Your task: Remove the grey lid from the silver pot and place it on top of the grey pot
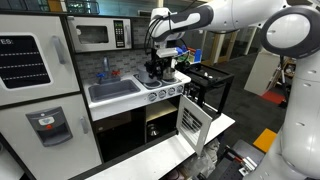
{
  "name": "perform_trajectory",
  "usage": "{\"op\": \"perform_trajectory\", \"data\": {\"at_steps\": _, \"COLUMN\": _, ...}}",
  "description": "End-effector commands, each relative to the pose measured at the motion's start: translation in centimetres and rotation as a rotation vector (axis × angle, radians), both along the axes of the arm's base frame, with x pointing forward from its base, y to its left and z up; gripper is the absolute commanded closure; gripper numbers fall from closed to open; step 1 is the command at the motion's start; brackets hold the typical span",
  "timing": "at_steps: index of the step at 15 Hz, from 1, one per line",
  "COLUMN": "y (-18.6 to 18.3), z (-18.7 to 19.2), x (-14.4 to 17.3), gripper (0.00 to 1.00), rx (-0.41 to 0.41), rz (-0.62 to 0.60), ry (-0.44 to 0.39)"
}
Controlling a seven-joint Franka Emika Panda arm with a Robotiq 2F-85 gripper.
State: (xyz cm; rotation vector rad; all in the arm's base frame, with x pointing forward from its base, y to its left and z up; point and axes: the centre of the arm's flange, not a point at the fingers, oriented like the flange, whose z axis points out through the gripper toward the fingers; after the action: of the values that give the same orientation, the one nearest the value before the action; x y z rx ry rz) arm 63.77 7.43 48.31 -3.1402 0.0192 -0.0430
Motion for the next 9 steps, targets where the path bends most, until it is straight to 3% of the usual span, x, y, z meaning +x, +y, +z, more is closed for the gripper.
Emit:
{"op": "perform_trajectory", "data": {"at_steps": 1, "y": -0.1, "z": 0.3, "x": 0.2, "gripper": 0.00, "rx": -0.003, "rz": 0.030, "ry": 0.003}}
{"op": "perform_trajectory", "data": {"at_steps": 9, "y": 0.1, "z": 3.0, "x": -0.4, "gripper": 0.00, "rx": -0.012, "rz": 0.042, "ry": -0.016}}
